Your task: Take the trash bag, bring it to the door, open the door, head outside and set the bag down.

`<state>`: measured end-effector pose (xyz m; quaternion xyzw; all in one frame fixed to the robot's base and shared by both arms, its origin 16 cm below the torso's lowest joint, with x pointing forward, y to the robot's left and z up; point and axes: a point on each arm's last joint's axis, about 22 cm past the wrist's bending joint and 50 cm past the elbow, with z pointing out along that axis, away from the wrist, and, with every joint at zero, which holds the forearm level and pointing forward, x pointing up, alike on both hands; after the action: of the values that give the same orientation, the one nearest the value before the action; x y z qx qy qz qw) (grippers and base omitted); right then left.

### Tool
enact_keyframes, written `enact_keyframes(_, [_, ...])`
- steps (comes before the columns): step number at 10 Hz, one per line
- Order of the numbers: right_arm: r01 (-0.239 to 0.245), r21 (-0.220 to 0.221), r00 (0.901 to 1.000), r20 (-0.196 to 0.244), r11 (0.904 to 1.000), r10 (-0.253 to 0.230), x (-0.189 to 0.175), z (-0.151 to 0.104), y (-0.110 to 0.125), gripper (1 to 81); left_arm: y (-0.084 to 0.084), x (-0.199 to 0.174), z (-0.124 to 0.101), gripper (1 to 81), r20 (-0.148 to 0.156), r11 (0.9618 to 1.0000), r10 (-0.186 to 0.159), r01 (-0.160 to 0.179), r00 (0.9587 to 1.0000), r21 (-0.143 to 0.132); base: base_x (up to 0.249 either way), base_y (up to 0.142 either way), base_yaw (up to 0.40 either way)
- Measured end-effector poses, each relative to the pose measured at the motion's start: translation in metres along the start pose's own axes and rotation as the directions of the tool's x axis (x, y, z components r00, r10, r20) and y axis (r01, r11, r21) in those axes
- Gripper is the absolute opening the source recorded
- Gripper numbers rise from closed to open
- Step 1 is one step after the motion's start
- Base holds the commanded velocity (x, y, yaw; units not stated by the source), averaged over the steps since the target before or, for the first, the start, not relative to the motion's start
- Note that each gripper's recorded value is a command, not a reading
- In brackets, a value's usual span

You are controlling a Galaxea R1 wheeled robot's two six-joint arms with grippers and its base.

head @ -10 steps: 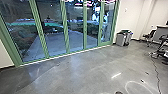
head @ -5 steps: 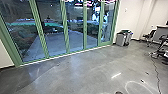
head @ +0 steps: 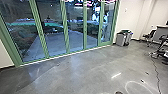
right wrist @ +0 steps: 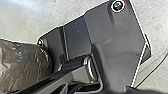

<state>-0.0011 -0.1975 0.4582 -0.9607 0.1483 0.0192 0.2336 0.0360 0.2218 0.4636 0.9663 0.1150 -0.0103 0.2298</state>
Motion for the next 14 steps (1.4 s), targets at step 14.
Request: enact_keyframes(14, [0.003, 0.003, 1.0, 0.0, 1.0, -0.003, 0.001, 0.001, -0.003, 81.1, 0.002, 0.003, 0.001, 1.0, -0.003, 1.0, 0.001, -0.001, 1.0, -0.001, 0.088, -0.029, 0.0])
